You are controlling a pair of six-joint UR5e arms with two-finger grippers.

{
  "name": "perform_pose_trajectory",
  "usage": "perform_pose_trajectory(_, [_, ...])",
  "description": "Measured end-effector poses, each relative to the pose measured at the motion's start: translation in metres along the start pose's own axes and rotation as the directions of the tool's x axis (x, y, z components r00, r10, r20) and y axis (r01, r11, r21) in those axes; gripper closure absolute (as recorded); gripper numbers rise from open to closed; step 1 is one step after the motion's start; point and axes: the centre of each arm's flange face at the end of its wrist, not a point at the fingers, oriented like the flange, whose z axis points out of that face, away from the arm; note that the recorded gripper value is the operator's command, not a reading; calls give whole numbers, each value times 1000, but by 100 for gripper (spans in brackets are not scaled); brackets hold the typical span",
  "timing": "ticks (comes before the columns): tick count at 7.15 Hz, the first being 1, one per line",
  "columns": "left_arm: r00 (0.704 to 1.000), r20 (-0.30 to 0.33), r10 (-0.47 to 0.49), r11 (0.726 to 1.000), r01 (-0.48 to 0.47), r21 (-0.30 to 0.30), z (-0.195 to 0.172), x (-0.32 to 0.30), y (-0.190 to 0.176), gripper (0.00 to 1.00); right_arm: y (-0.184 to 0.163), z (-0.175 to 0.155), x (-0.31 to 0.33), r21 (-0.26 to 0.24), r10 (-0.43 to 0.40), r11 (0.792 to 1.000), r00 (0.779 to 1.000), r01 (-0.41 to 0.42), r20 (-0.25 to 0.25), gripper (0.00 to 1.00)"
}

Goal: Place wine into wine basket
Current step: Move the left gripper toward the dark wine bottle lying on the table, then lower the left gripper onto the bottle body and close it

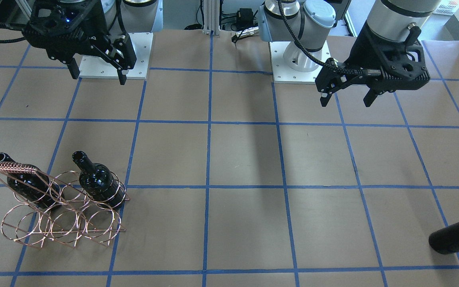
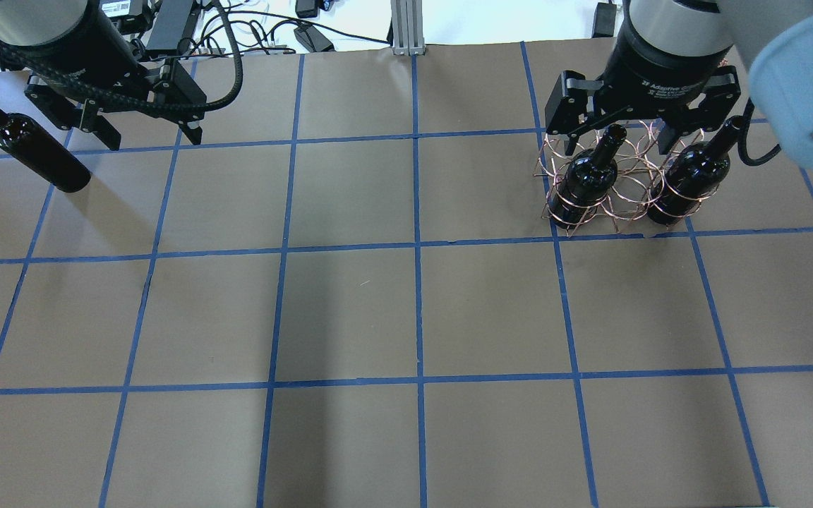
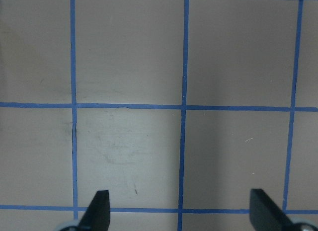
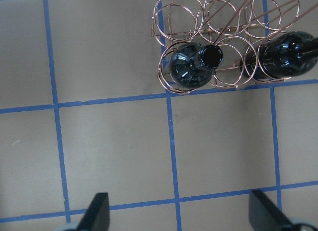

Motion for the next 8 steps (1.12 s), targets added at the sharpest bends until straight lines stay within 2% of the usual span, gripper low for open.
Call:
perform_pose_trajectory(4, [993,-4,-115,993,115,-1,3,-117,-41,0,-1,1,0,-3,0,1000,1000,0,1,0])
perform_pose_trajectory(8, [994,-6,-110,994,109,-28,13,-249,-107,0,-1,1,0,-3,-1,1000,1000,1,2,0])
